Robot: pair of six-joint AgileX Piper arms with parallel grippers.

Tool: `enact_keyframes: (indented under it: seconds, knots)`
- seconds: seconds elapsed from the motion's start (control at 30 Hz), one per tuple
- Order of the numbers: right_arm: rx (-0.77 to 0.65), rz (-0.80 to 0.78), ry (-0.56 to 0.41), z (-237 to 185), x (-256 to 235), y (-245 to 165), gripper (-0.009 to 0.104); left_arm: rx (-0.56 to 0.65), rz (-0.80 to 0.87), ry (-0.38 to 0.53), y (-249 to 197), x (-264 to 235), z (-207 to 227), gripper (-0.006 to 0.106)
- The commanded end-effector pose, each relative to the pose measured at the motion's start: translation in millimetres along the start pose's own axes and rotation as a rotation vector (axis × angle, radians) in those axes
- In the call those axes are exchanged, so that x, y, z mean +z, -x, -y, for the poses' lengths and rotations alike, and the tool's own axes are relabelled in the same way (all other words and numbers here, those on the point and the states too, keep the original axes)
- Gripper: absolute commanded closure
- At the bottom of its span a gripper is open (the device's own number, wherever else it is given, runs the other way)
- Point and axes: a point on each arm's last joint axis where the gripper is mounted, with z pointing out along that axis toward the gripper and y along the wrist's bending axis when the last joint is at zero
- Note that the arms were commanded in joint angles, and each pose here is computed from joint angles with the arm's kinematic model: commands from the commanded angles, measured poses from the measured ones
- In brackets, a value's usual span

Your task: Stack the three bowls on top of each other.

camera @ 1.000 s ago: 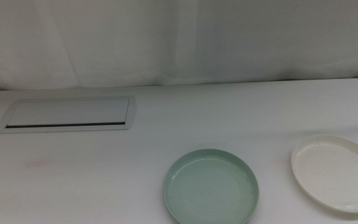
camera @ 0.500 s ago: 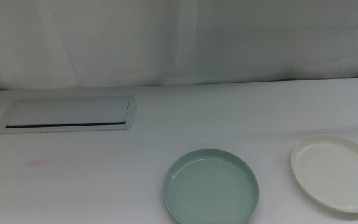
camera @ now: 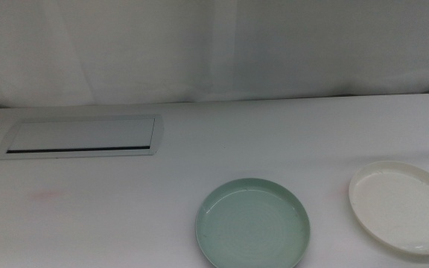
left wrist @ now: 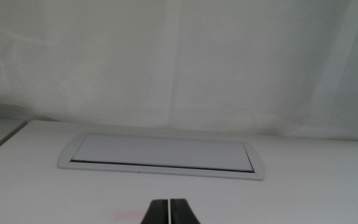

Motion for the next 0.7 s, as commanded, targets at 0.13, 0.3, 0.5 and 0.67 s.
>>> enact_keyframes:
  seconds: [0.13, 0.3, 0.5, 0.67]
  knots:
    - [-0.075, -0.011, -0.003, -3, 31, 4, -0.005, -0.007, 0.010, -0.010, -10, 1, 0, 0.102]
    - [-0.096, -0.034, 0.003, -9, 66, -4, -0.005, -0.007, 0.010, -0.010, -10, 1, 0, 0.102]
    - [-0.088, -0.071, 0.009, -8, 99, -3, -0.005, -0.007, 0.010, -0.010, -10, 1, 0, 0.102]
    - [-0.075, -0.114, 0.016, -8, 125, -3, -0.005, -0.007, 0.008, -0.009, -10, 1, 0, 0.102]
